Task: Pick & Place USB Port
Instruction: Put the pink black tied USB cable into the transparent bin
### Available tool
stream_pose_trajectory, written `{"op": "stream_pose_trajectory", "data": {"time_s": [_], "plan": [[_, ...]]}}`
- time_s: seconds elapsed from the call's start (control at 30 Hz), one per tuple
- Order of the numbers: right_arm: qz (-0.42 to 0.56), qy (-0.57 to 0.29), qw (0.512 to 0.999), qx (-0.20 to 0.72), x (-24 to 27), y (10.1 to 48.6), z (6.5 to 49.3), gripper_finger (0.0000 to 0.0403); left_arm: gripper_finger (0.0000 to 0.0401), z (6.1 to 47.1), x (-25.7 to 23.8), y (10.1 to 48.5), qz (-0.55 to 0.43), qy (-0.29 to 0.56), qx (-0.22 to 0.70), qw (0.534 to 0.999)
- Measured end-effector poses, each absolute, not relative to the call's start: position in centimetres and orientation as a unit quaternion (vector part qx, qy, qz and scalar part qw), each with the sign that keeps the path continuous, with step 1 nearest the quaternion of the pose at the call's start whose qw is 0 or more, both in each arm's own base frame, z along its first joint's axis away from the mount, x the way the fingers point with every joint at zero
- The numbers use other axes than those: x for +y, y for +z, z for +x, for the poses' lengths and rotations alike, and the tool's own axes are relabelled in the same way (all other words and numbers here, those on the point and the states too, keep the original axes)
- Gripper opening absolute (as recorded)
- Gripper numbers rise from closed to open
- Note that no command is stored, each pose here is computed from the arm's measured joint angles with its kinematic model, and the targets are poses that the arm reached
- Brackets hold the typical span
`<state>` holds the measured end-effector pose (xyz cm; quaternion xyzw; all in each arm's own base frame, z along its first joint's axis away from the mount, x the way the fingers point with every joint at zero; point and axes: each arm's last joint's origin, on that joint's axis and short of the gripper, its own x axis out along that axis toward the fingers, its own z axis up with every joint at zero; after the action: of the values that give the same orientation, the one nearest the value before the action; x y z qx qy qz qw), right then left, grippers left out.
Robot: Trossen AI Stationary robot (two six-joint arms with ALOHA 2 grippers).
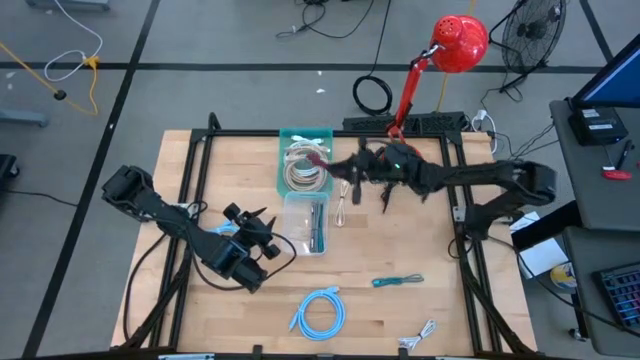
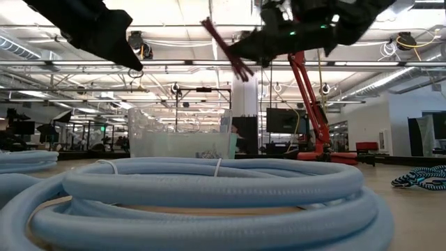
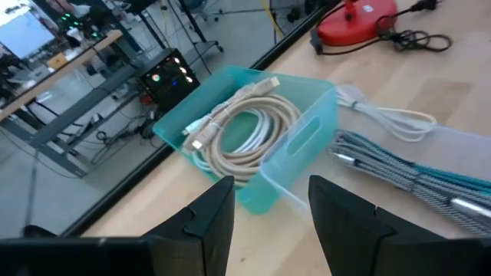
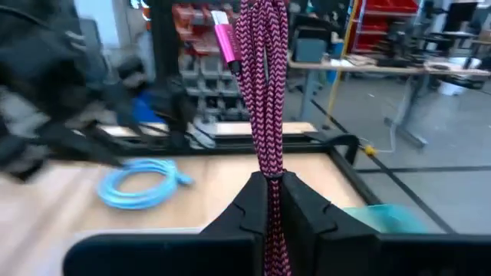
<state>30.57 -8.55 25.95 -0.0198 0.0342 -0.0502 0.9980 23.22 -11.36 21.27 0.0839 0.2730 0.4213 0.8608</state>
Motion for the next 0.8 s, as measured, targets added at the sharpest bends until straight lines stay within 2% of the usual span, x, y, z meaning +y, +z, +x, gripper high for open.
{"op": "stream_pose_trajectory", "data": {"time_s": [0.1, 0.37, 0.63, 0.8], "plan": [[-0.071, -0.042, 0.992, 0.092, -9.2, 25.9, 32.3, 0.001, 0.0172, 23.3, -11.8, 21.3, 0.076, 0.412, 0.268, 0.867], [-0.228, 0.089, 0.949, 0.197, -9.1, 24.8, 36.7, 0.0009, 0.0172, 22.9, -12.8, 21.3, 0.06, 0.398, 0.258, 0.878], [-0.425, 0.296, 0.831, 0.2, -8.5, 21.7, 36.1, 0.0009, 0.0172, 22.5, -13.7, 21.3, 0.048, 0.383, 0.252, 0.887], [-0.441, 0.352, 0.808, 0.169, -8.1, 21.5, 35.6, 0.0009, 0.0172, 22.5, -13.7, 21.3, 0.049, 0.384, 0.245, 0.889]]}}
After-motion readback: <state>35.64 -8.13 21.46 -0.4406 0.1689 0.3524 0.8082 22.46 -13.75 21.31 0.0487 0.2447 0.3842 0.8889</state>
